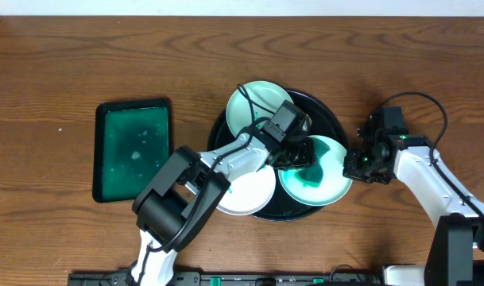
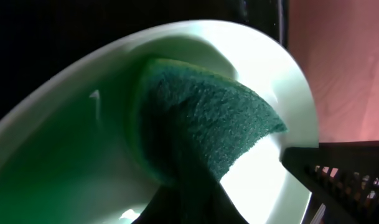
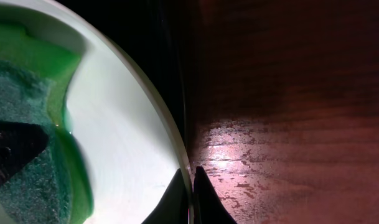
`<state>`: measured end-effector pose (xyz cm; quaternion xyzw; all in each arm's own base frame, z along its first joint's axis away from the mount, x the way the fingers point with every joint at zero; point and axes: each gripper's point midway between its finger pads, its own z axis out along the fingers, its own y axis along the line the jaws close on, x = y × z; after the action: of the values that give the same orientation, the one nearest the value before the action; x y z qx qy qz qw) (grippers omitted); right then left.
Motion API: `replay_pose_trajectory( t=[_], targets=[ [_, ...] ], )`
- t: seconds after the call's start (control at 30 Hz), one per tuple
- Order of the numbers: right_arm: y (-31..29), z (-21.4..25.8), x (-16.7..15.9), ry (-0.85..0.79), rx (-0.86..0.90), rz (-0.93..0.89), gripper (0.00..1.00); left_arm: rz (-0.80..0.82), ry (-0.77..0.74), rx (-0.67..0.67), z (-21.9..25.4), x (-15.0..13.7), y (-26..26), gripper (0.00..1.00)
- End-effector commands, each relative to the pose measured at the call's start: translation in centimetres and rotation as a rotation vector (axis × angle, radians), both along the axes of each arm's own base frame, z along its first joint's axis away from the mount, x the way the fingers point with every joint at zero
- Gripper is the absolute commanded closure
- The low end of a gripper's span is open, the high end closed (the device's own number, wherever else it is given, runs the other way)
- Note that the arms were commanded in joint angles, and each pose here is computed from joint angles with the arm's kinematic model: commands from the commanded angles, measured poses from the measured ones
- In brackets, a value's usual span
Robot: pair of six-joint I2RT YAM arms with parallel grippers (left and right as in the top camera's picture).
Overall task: Clean dirty plates on tray and stack at the side
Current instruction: 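Scrub the right pale green plate with the sponge in the left gripper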
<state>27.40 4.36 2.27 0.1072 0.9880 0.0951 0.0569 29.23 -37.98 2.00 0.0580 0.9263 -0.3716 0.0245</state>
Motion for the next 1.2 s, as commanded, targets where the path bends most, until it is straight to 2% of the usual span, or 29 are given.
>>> replay_pose_trajectory(
  t=[0.0,0.07,0.13,0.23,0.33,0.43,0.5,0.67,0.73,0.83,0.93,1.1,1.17],
  targets=[
    [0.7,0.8,0.6,-0.024,0.021,-0.011,0.99,0.003,0.011,0.177,-3.8,-0.8,2.5,0.93],
    [0.7,0.8,0.6,-0.024,0.021,-0.012,0.99,0.048,-0.013,0.387,-5.1,0.3,6.8,0.93],
    [0.7,0.8,0.6,-0.024,0.021,-0.011,0.99,0.057,-0.024,0.473,-5.1,0.7,8.5,0.93],
    [0.7,0.8,0.7,-0.027,0.021,-0.012,0.99,0.072,-0.045,0.572,-4.7,1.2,10.0,0.93],
    [0.7,0.8,0.7,-0.027,0.021,-0.012,0.99,0.065,-0.045,0.590,-4.3,1.3,10.2,0.93],
    [0.5,0.7,0.7,-0.025,0.012,-0.026,0.99,0.042,-0.015,0.544,-4.2,0.6,9.2,0.93],
    [0.3,0.7,0.8,-0.025,0.003,-0.045,0.99,-0.020,0.044,0.365,-3.2,-0.7,5.7,0.93],
    [0.3,0.7,0.7,-0.025,0.003,-0.044,0.99,-0.138,0.061,0.114,-0.7,-2.5,0.3,0.93],
    [0.3,0.7,0.8,-0.025,0.003,-0.044,0.99,-0.168,0.061,0.077,-0.2,-3.2,-0.7,0.93],
    [0.3,0.7,0.8,-0.025,0.003,-0.044,0.99,-0.169,0.071,0.092,-0.4,-3.5,-0.5,0.93],
    [0.3,0.7,0.7,-0.025,0.003,-0.044,0.99,-0.095,0.077,0.190,-1.6,-2.5,1.6,0.93],
    [0.3,0.7,0.9,-0.032,0.004,-0.045,0.99,0.093,-0.016,0.652,-4.6,0.1,10.8,0.93],
    [0.3,0.8,1.0,-0.034,0.005,-0.048,0.99,0.108,-0.059,0.708,-4.2,1.0,11.7,0.93]
  ],
)
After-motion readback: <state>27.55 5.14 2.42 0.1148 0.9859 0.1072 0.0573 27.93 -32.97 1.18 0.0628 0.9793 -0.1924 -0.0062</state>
